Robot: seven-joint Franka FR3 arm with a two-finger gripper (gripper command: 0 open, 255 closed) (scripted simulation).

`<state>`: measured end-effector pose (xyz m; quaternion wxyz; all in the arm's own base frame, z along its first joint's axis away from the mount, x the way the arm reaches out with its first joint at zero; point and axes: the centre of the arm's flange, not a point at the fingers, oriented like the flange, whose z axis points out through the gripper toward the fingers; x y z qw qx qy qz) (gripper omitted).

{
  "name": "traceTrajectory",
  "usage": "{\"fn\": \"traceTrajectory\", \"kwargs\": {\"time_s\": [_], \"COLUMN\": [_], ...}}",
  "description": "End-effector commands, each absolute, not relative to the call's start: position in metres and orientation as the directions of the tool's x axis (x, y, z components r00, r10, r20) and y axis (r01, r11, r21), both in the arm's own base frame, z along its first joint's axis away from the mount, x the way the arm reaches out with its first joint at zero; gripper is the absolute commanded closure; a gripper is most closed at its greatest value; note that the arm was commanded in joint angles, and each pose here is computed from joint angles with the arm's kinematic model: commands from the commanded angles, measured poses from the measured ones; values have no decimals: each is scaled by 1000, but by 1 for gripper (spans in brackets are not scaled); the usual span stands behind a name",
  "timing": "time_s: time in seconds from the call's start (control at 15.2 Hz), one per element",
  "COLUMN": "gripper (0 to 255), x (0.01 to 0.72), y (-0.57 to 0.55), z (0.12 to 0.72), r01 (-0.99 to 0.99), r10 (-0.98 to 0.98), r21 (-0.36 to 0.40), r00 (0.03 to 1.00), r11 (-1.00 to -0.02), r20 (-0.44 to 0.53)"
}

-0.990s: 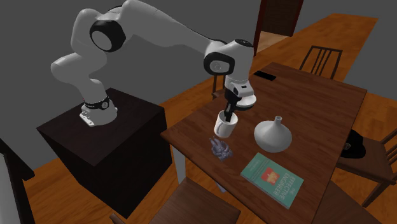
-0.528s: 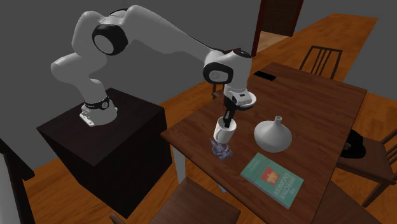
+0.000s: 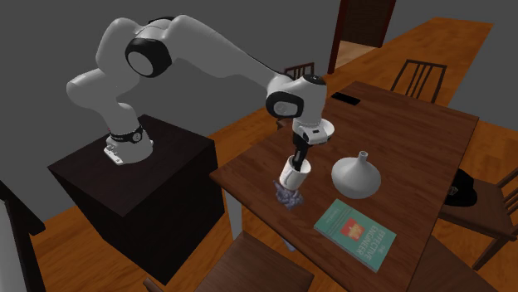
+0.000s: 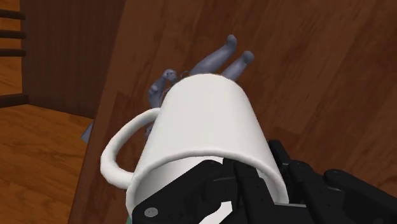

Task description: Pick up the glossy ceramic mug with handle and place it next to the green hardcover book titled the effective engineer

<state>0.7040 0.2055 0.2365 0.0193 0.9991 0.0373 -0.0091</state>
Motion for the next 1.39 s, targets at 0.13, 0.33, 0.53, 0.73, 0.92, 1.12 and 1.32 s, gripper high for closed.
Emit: {"fn": "traceTrajectory", "kwargs": {"time_s": [0.13, 0.33, 0.53, 0.73, 0.92, 1.12, 1.32], "gripper": [255, 255, 255, 255, 0, 0, 0], "x": [702, 702, 702, 702, 703, 704, 703], "y": [199, 199, 199, 200, 194, 199, 201], "z": [204, 188, 188, 188, 188, 194, 214], "r01": [72, 72, 72, 72, 72, 72, 72], "r10": [71, 71, 71, 71, 70, 70, 71], "r21": [43, 43, 43, 43, 43, 43, 43], "r00": [997, 997, 997, 997, 997, 997, 997], "r11": [-996, -996, -996, -996, -996, -996, -996], "r20": [-38, -38, -38, -38, -38, -39, -38]}}
